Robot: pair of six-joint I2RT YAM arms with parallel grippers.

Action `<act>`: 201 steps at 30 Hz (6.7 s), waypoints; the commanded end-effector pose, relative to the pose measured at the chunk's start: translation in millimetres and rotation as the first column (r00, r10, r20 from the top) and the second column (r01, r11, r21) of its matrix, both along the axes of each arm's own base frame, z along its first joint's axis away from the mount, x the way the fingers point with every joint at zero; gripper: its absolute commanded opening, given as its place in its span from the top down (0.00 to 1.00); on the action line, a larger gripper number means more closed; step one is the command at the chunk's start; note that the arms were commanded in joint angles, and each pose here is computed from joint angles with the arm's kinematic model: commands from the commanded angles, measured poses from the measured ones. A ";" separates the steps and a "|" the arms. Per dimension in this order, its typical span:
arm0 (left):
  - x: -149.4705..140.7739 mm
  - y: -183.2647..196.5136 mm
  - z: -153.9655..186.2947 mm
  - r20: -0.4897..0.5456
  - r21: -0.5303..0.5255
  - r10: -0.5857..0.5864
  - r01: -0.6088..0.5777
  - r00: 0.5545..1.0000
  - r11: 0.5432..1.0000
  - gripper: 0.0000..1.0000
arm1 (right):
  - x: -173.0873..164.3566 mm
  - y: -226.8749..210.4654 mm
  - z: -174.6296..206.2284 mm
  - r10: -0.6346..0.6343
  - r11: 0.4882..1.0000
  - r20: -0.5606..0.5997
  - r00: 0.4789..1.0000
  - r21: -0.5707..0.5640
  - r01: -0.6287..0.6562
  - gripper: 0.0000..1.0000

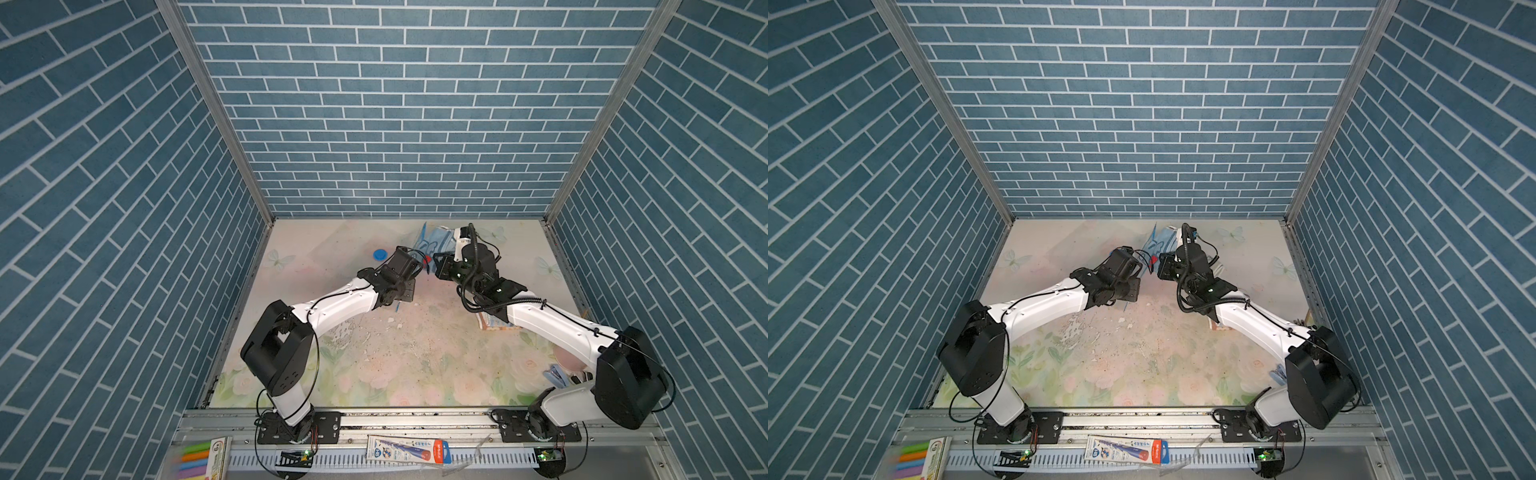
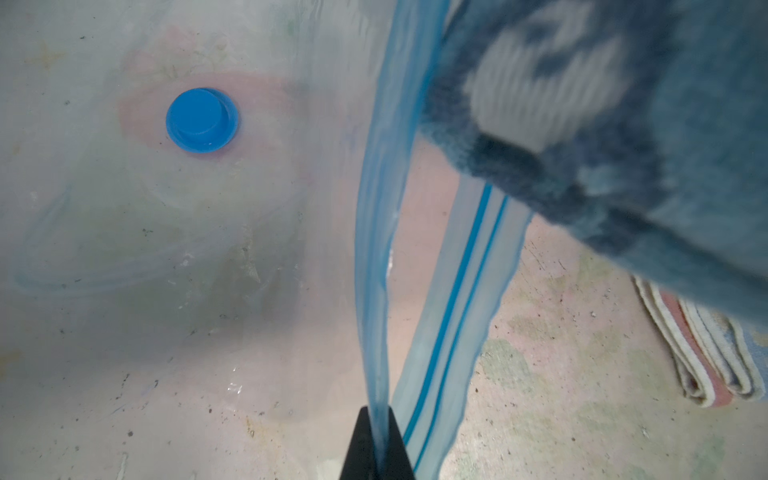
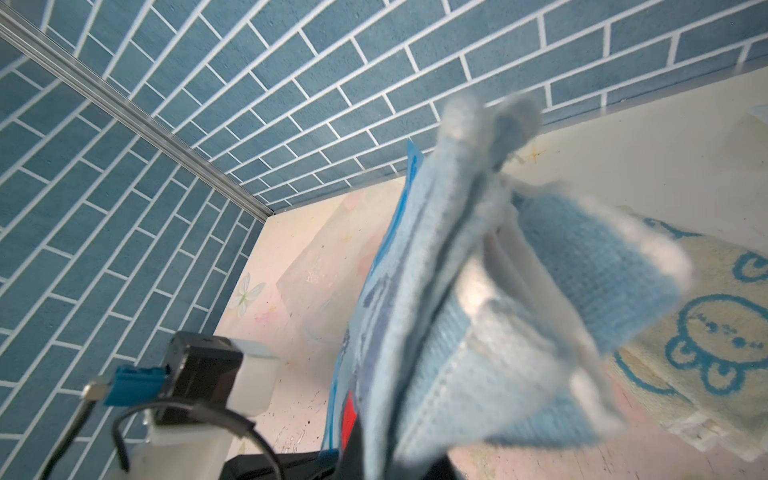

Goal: Place the folded towel into the vacuum bag
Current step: Place the towel in the vacuum bag.

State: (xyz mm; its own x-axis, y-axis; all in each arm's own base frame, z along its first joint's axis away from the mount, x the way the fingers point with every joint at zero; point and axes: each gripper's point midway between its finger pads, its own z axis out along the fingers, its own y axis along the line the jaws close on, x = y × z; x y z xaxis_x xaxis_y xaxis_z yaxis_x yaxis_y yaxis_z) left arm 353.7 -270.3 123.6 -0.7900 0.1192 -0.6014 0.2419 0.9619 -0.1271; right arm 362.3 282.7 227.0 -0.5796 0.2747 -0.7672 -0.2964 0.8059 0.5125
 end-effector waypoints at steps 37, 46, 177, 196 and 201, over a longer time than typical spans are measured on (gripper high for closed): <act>33.9 16.7 66.7 0.275 0.315 -0.054 -0.036 0.960 0.948 1.00 | -29.4 11.3 30.6 0.047 0.996 0.154 0.987 -0.086 -0.034 1.00; 31.2 9.2 68.0 0.288 0.306 -0.068 -0.024 0.955 0.952 1.00 | -28.0 21.3 33.1 0.060 0.998 0.136 0.989 -0.031 -0.057 1.00; 17.5 -21.7 60.7 0.137 -0.089 -0.010 0.022 0.990 0.996 1.00 | 11.7 25.5 -67.6 -0.035 0.934 -0.495 0.868 0.293 0.205 0.91; 22.2 -15.0 66.3 0.152 -0.082 -0.011 0.024 0.988 0.996 1.00 | -12.1 -51.5 -21.4 -0.221 0.958 -0.342 0.913 0.098 0.269 0.43; 21.6 -13.8 67.7 0.157 -0.074 -0.017 0.029 0.987 0.997 1.00 | -17.4 -96.3 -22.3 -0.316 0.934 -0.328 0.890 0.057 0.353 0.43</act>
State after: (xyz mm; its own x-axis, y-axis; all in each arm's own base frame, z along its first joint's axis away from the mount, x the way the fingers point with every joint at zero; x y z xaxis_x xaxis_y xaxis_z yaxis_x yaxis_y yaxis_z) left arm 374.3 -289.6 174.6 -0.7135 0.0934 -0.6944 0.2801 0.9464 -0.1606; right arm 350.9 218.9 217.1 -0.6665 0.5671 -0.4840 0.1033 0.7132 0.6933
